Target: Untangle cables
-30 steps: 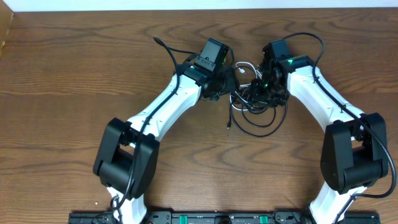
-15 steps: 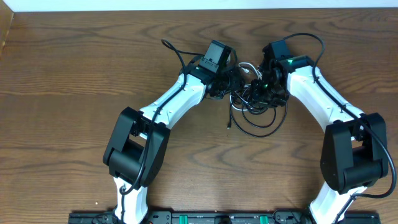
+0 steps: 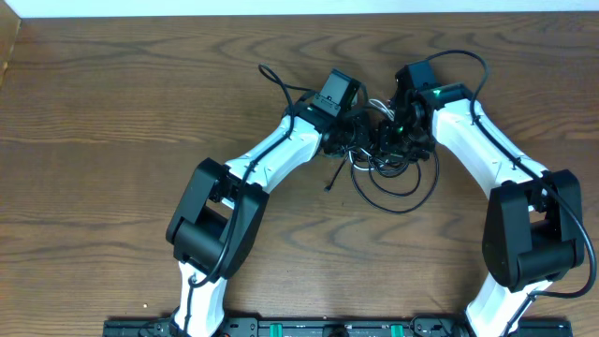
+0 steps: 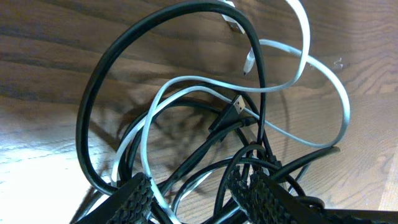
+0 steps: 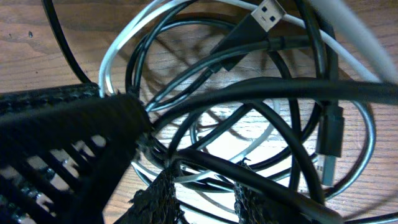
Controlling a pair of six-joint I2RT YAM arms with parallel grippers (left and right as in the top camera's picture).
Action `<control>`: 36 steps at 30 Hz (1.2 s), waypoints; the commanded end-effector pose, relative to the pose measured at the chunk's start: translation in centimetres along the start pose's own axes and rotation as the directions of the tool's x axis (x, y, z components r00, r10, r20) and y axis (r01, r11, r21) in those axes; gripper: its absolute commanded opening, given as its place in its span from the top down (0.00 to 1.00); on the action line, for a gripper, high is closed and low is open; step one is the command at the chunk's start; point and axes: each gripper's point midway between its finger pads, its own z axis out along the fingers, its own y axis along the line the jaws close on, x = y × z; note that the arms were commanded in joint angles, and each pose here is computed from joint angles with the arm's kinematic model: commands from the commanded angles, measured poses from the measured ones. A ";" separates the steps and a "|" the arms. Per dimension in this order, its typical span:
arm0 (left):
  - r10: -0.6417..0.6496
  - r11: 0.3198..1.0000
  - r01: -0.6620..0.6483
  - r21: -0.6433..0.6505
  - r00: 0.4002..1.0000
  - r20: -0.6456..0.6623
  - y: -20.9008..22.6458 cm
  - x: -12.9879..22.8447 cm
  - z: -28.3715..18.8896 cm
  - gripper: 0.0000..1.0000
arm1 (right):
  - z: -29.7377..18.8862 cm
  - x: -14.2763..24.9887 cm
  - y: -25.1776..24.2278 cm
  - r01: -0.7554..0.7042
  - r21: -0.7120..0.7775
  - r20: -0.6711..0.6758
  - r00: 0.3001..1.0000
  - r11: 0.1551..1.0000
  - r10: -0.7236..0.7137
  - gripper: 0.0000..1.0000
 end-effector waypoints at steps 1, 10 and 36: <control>0.014 1.000 -0.014 -0.004 0.999 -0.029 -0.2 1.2 0.7 0.50 | -0.1 0.3 0.1 0.000 -0.004 -0.001 1.000 1.000 0.000 0.70; 0.021 0.996 -0.027 -0.091 0.998 -0.067 1.3 2.8 1.1 0.50 | -0.1 0.3 0.1 0.003 -0.003 -0.002 1.000 1.000 -0.003 0.70; 0.052 0.988 -0.058 -0.146 0.998 -0.047 1.7 3.5 2.3 0.58 | -0.1 0.3 0.1 0.003 -0.003 -0.003 1.000 1.000 -0.003 0.70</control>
